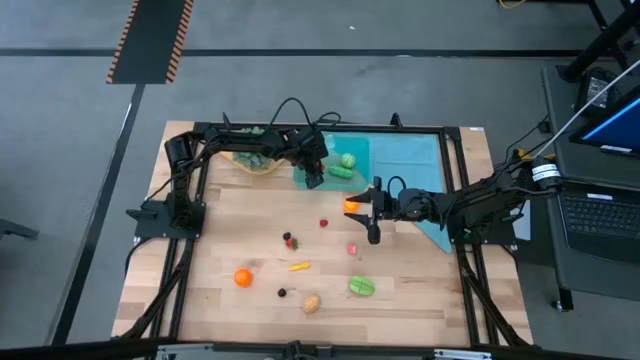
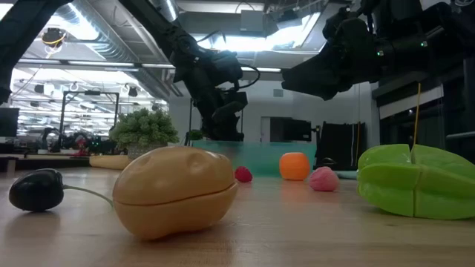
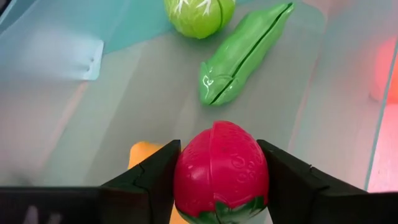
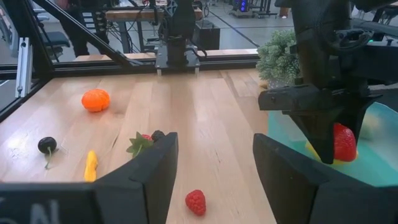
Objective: Pick and placing Produce into tupperware
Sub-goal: Put the left strawberry into the blue bin, then put the star fruit into the blue bin
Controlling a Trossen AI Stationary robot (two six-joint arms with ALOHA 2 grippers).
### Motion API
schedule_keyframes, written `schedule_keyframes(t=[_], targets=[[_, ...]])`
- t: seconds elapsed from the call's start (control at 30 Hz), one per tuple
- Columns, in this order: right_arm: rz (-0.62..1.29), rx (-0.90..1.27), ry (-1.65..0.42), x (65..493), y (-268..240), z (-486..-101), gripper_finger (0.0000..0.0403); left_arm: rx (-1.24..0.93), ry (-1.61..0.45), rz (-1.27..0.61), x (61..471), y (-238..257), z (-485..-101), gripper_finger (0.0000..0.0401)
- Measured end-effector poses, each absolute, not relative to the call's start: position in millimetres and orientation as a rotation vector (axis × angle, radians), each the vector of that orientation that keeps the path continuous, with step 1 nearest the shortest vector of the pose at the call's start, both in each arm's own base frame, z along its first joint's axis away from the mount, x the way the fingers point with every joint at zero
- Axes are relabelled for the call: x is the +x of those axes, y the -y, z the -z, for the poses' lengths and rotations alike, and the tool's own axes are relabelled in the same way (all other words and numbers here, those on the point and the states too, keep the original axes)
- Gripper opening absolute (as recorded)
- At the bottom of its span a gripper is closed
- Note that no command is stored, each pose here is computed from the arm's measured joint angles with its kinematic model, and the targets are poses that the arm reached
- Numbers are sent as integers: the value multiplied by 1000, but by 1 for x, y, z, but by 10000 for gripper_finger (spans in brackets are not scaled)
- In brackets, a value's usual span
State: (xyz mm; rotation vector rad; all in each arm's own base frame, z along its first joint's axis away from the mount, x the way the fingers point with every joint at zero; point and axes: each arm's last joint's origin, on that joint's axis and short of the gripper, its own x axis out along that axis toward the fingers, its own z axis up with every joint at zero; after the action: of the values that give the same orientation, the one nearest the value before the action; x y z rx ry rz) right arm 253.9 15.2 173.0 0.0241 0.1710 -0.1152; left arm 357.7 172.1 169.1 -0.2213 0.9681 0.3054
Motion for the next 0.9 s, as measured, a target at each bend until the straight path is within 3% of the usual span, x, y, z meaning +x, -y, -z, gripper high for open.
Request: schedule_keyframes(t=[0.3, 0.5, 0.9], targets=[[115, 24, -171, 254, -15, -173, 211, -243, -984, -313, 356, -171, -168, 254], [115, 24, -171, 254, -15, -173, 211, -211, -968, -298, 355, -169, -177, 263], [114, 24, -172, 254, -15, -173, 211, -5, -747, -242, 328, -117, -273, 263]])
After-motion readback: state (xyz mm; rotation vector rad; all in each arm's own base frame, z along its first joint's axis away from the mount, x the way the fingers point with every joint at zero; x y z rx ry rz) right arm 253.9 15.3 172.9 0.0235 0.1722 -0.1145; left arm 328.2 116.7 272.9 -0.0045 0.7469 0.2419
